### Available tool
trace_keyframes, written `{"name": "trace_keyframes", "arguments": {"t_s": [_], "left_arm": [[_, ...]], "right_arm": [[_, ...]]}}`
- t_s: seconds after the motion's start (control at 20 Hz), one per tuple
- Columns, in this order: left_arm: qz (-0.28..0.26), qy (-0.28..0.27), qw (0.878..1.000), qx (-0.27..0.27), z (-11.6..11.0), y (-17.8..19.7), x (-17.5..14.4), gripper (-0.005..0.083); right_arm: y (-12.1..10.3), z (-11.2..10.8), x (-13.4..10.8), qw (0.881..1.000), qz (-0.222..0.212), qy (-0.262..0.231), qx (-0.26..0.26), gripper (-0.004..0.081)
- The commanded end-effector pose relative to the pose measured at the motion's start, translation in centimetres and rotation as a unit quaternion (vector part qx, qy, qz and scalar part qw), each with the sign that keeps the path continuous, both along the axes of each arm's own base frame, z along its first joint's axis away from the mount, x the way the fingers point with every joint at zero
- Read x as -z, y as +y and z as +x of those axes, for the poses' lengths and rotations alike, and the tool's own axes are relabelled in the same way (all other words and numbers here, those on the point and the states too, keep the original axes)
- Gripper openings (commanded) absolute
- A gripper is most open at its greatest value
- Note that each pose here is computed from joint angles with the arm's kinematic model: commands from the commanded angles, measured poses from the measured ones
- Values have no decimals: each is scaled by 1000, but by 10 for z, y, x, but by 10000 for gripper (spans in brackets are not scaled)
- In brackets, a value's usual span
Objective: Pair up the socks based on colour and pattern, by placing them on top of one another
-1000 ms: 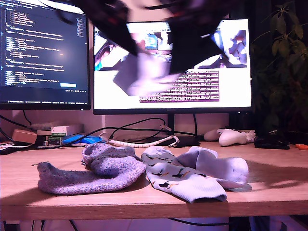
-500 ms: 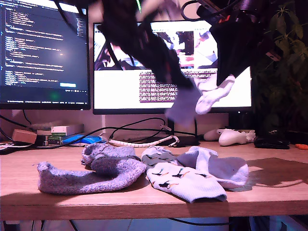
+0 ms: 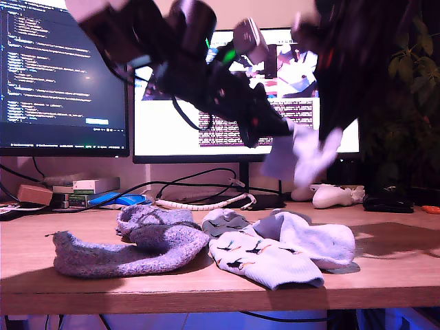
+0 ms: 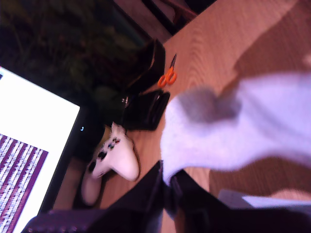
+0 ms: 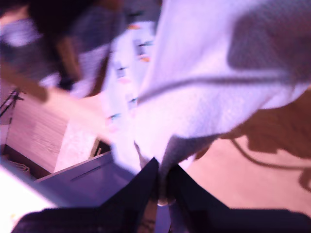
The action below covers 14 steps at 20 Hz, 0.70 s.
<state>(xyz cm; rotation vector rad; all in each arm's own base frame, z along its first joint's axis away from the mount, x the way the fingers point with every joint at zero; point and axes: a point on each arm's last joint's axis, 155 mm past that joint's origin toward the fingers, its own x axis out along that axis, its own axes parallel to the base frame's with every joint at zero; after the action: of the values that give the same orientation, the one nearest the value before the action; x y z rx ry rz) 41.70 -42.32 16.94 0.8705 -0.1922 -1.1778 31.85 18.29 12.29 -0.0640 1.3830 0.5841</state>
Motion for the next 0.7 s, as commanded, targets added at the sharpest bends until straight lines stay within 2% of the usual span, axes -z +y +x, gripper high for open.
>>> {"name": "trace_keyframes", "arguments": {"t_s": [0.0,0.2,0.35,0.55,0.65], "left_arm": [[12,14,1000,7,2,-3,35,-13],[13,-4,1000,16,10,-8,63,-13],[44,32,998,16,5,-1,89,-13],[63,45,997,-3,9,6,99,-4],[69,36,997,-25,17,12,95,70]], "right_arm": [[3,2,15,1000,-2,12,0,-13],[3,3,39,999,-13,43,-1,-13],[0,-5,51,997,-23,71,-3,-13],[7,-27,45,993,9,114,-28,-13],[7,-34,44,991,13,126,-35,-13]]}}
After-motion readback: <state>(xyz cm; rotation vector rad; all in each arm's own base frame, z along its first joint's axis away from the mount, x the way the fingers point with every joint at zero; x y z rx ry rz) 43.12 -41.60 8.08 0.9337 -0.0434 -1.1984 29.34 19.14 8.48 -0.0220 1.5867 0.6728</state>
